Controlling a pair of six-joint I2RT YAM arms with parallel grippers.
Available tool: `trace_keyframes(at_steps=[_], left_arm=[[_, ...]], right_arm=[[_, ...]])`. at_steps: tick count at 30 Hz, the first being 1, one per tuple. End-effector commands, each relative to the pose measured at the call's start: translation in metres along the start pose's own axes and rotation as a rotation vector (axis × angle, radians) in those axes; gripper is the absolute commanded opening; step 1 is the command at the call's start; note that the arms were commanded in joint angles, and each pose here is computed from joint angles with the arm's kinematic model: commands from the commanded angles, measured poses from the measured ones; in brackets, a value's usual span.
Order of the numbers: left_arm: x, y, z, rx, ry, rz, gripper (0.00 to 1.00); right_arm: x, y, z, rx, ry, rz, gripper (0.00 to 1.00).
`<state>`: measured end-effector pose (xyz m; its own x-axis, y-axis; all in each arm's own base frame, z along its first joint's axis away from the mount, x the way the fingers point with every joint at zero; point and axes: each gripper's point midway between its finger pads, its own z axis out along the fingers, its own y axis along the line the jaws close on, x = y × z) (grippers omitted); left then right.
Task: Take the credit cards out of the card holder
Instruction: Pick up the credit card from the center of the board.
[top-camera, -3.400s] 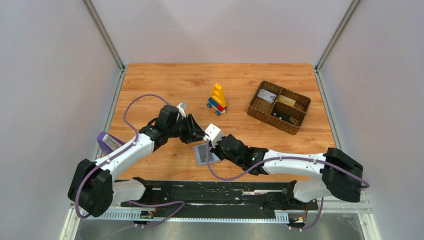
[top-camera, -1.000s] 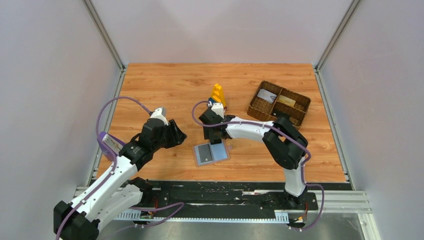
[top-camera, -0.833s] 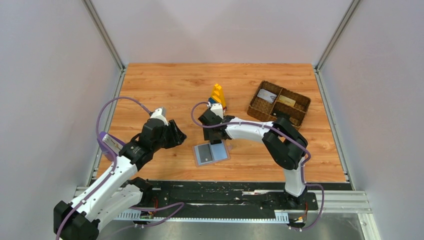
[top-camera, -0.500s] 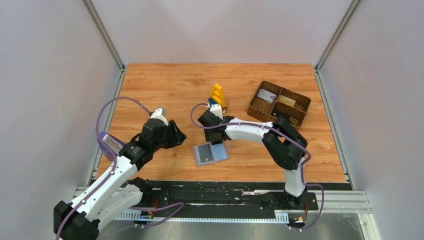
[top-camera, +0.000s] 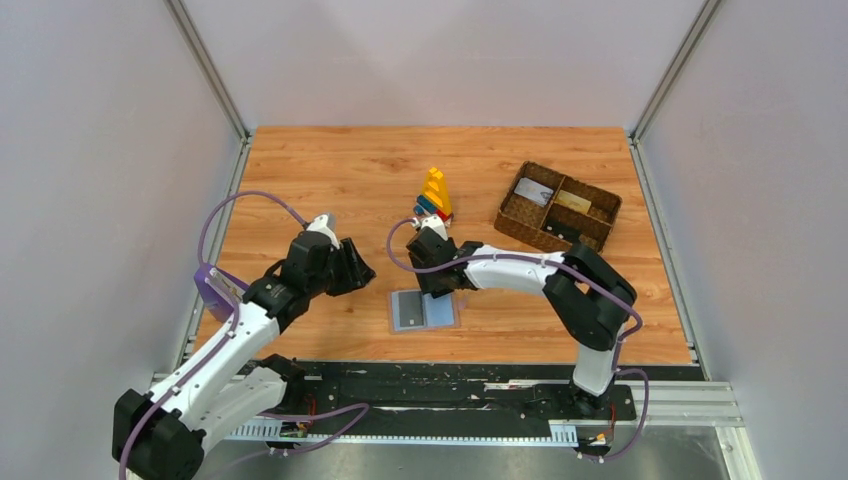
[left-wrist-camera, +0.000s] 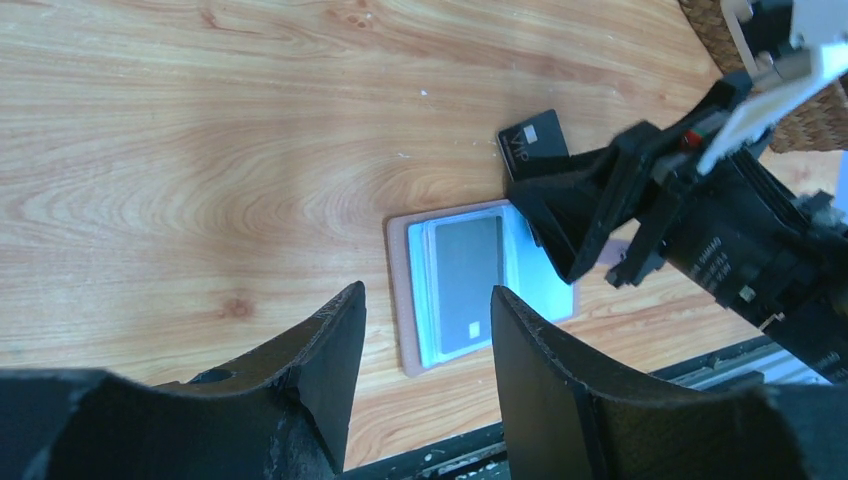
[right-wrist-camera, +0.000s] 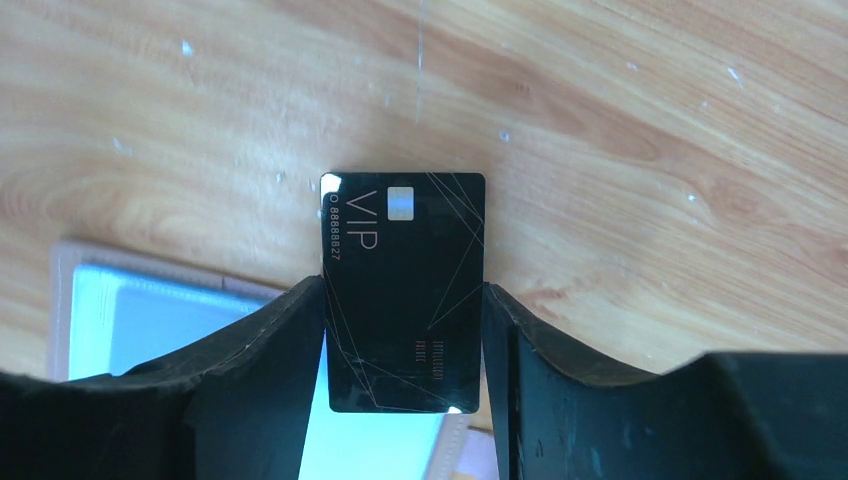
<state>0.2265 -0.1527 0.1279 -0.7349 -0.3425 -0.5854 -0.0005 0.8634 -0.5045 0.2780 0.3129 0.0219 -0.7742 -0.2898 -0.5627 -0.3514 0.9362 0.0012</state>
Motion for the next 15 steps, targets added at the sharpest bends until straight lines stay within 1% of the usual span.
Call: trace_keyframes(at_steps=[1, 8, 13, 15], left_arm=[[-0.017, -0.024, -0.004, 0.093, 0.004, -0.015, 0.57], [-0.025, -0.048, -0.006, 0.191, 0.047, -0.009, 0.60], [-0.029, -0.067, -0.003, 0.257, 0.089, 0.016, 0.63], [-0.026, -0.075, -0.001, 0.302, 0.127, 0.016, 0.63]], right_arm=[[-0.031, 0.008, -0.032, -0.110, -0.154, -0.104, 0.41], [-0.034, 0.013, -0.070, -0.265, -0.293, -0.230, 0.39], [-0.031, 0.026, -0.108, -0.437, -0.402, -0.334, 0.39], [-0.025, 0.033, -0.122, -0.512, -0.427, -0.372, 0.39]])
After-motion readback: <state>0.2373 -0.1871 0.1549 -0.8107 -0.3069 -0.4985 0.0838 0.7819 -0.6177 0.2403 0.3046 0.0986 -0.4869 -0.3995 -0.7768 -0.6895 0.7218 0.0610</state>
